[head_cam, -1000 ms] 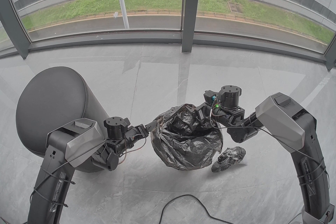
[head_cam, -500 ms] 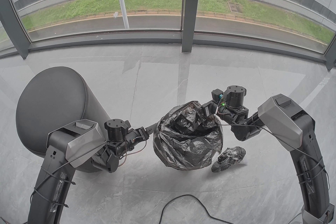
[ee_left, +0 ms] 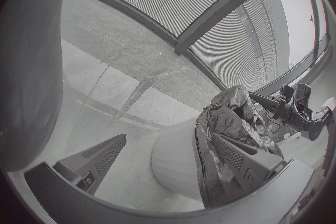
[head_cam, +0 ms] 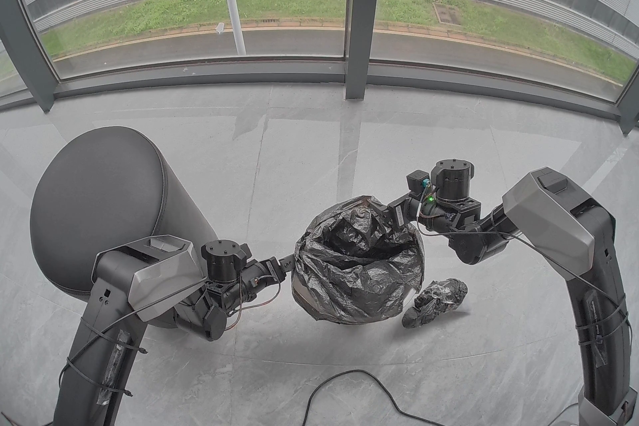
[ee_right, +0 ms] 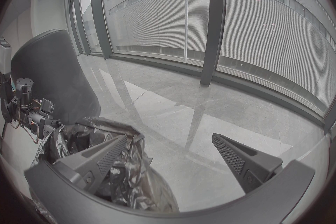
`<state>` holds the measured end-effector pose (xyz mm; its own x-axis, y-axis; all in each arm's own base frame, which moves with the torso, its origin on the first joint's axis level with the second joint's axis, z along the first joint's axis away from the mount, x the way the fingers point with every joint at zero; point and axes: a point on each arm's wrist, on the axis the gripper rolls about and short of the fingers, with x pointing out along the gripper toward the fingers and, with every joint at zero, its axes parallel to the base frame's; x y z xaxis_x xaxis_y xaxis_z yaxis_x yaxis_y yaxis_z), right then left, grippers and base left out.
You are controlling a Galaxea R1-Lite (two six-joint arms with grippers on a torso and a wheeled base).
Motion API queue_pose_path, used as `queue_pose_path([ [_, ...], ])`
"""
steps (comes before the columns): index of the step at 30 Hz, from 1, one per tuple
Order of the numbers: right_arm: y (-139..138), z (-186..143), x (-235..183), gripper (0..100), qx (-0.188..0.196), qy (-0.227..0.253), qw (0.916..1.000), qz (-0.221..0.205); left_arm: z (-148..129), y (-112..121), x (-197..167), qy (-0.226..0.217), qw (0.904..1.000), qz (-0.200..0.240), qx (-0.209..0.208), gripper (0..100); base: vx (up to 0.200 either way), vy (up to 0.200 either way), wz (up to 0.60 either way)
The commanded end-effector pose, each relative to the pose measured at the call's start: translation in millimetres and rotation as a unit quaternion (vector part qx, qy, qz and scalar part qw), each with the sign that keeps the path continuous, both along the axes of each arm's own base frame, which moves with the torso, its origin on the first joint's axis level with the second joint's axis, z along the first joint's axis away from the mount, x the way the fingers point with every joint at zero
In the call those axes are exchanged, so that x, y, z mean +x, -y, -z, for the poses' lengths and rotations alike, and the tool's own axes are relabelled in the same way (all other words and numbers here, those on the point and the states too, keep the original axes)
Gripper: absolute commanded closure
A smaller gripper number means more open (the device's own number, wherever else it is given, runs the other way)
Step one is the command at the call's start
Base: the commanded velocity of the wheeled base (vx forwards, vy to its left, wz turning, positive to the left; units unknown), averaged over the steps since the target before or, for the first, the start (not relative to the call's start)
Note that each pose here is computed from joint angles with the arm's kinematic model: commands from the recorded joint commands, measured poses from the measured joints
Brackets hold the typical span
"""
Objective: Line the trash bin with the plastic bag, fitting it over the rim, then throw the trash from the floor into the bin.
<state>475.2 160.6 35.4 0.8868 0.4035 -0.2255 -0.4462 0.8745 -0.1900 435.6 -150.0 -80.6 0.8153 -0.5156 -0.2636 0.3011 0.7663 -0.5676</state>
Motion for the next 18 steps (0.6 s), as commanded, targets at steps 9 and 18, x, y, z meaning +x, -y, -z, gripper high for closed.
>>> queue_pose_path([
  [9, 17, -26, -16, 0, -0.006, -0.019, 0.9997, 0.010, -9, -3, -29, -0.020, 0.9998, 0.010, 0.002, 0, 0.000, 0.000, 0.00],
  [18, 23, -40, -64, 0, -0.011, -0.048, 0.9987, -0.014, -39, -6, -61, -0.019, 0.9997, 0.017, -0.006, 0, 0.000, 0.000, 0.00],
])
